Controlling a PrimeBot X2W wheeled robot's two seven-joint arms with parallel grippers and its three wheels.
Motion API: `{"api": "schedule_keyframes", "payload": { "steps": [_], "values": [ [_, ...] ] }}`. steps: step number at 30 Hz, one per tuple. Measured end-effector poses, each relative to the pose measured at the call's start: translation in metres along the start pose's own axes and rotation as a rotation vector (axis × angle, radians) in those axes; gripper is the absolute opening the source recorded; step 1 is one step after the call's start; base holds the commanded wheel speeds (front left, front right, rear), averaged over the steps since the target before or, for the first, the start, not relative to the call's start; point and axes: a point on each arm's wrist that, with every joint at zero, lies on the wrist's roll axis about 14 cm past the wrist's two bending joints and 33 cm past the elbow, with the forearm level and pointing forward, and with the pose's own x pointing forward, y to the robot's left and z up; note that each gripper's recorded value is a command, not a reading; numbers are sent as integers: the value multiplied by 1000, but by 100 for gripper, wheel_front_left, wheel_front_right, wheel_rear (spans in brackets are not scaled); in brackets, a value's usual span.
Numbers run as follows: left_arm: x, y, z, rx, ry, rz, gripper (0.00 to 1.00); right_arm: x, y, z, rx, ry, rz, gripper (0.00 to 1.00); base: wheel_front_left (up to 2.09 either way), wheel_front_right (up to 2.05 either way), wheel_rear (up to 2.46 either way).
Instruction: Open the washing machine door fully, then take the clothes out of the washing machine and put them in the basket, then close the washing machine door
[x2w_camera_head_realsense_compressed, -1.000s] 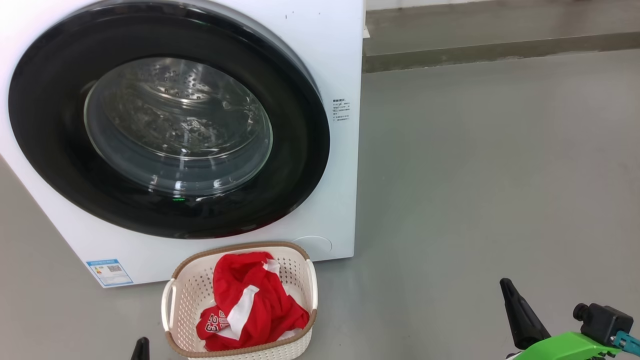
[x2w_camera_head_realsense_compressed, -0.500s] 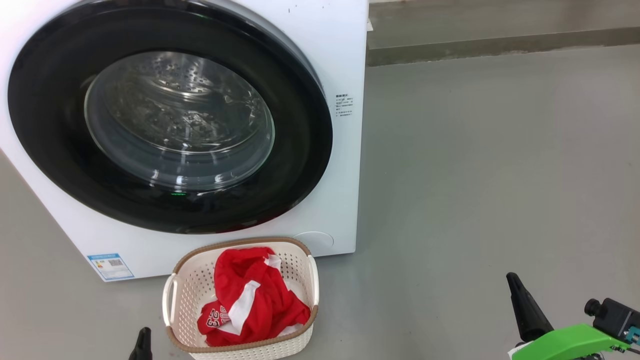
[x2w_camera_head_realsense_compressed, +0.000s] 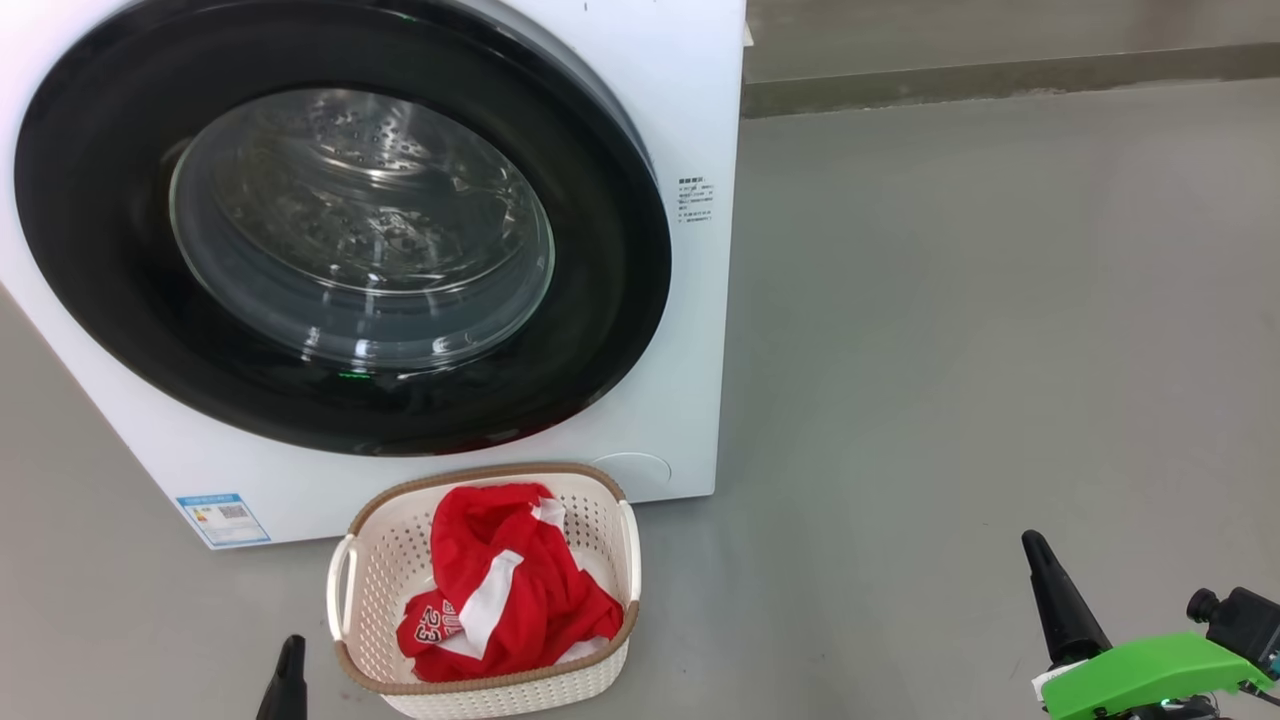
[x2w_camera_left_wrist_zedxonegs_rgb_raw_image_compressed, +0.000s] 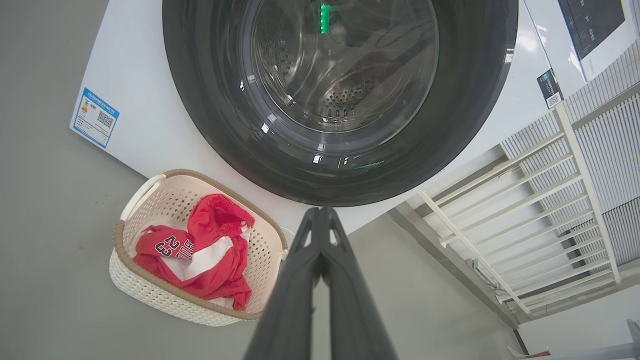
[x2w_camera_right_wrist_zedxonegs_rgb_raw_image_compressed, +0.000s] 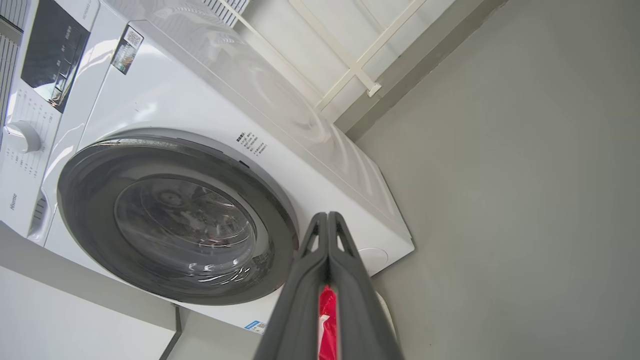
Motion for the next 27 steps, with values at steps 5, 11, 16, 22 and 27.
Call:
{"api": "schedule_keyframes", "payload": {
  "steps": [5, 11, 16, 22, 27],
  "values": [
    [1, 1, -1, -57, 8, 6, 0, 2, 0, -1, 53, 8, -3, 0, 0, 0, 0],
    [6, -2, 0, -124, 10, -1, 0, 8, 4, 3, 112, 3, 4, 0, 0, 0, 0],
    [7, -1, -2, -182, 20, 4, 0, 9, 2, 3, 162, 5, -2, 0, 0, 0, 0],
    [10, -5, -1, -238, 24, -4, 0, 10, 2, 2, 210, 10, -6, 0, 0, 0, 0],
    [13, -5, -1, -295, 26, -5, 0, 11, 1, 1, 259, 17, -9, 0, 0, 0, 0]
  ]
}}
